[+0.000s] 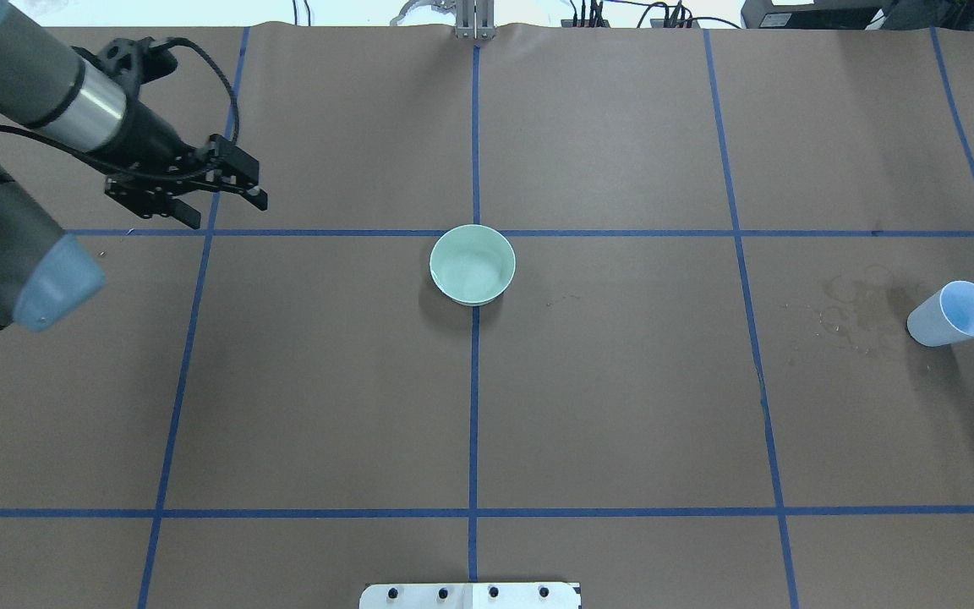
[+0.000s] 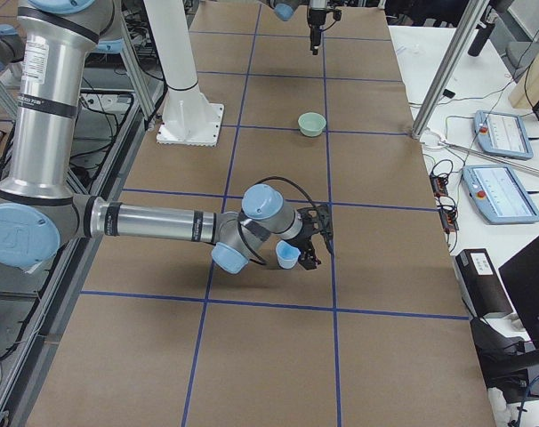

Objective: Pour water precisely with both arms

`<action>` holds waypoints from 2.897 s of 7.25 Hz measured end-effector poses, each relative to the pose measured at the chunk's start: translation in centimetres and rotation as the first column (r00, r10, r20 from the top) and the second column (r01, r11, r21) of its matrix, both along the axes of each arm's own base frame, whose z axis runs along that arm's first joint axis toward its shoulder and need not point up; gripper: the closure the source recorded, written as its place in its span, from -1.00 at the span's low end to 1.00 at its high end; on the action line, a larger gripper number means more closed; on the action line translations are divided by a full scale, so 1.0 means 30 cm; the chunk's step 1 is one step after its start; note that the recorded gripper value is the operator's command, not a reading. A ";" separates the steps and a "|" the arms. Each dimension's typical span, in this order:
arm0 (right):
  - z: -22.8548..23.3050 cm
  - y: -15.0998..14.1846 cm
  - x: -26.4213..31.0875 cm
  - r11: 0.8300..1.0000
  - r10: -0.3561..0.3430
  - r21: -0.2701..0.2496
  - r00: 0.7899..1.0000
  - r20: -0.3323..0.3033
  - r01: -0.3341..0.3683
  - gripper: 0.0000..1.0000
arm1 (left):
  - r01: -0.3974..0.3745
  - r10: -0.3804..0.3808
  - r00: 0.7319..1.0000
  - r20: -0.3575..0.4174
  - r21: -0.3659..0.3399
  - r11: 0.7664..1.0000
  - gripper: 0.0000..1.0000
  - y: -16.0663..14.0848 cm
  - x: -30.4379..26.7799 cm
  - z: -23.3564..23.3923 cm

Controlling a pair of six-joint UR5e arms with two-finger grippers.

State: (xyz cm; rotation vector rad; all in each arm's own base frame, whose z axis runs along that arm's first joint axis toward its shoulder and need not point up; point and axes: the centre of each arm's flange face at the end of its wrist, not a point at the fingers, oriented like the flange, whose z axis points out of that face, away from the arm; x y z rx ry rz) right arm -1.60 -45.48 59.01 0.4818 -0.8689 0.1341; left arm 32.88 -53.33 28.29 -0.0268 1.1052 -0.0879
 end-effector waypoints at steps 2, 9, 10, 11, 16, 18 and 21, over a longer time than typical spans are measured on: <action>-0.047 -0.099 0.113 0.994 -0.080 -0.081 0.997 -0.003 0.079 -0.98 | 0.002 -0.004 0.997 0.078 0.020 1.000 -1.00 -0.020 0.289 -0.116; -0.105 -0.174 0.252 0.954 -0.281 -0.132 0.957 -0.072 0.270 -0.98 | -0.062 0.054 0.981 0.186 0.040 0.997 -0.21 0.002 0.820 -0.242; -0.111 -0.175 0.257 0.953 -0.286 -0.131 0.956 -0.074 0.275 -0.98 | -0.064 0.056 0.980 0.190 0.038 0.997 -0.02 0.006 0.831 -0.237; -0.114 -0.176 0.259 0.952 -0.288 -0.130 0.955 -0.074 0.277 -0.98 | -0.065 0.057 0.979 0.194 0.035 0.997 0.15 0.006 0.837 -0.230; -0.134 -0.161 0.265 0.954 -0.285 -0.119 0.956 -0.074 0.275 -0.98 | -0.026 0.025 0.985 0.171 0.006 1.000 1.00 -0.003 0.828 -0.255; -0.144 -0.155 0.270 0.955 -0.282 -0.114 0.956 -0.075 0.273 -0.98 | -0.003 0.004 0.992 0.124 -0.009 1.000 1.00 -0.031 0.676 -0.273; -0.152 -0.153 0.269 0.956 -0.281 -0.110 0.957 -0.077 0.272 -0.98 | -0.077 0.072 0.990 0.123 0.032 0.997 1.00 0.039 0.117 0.199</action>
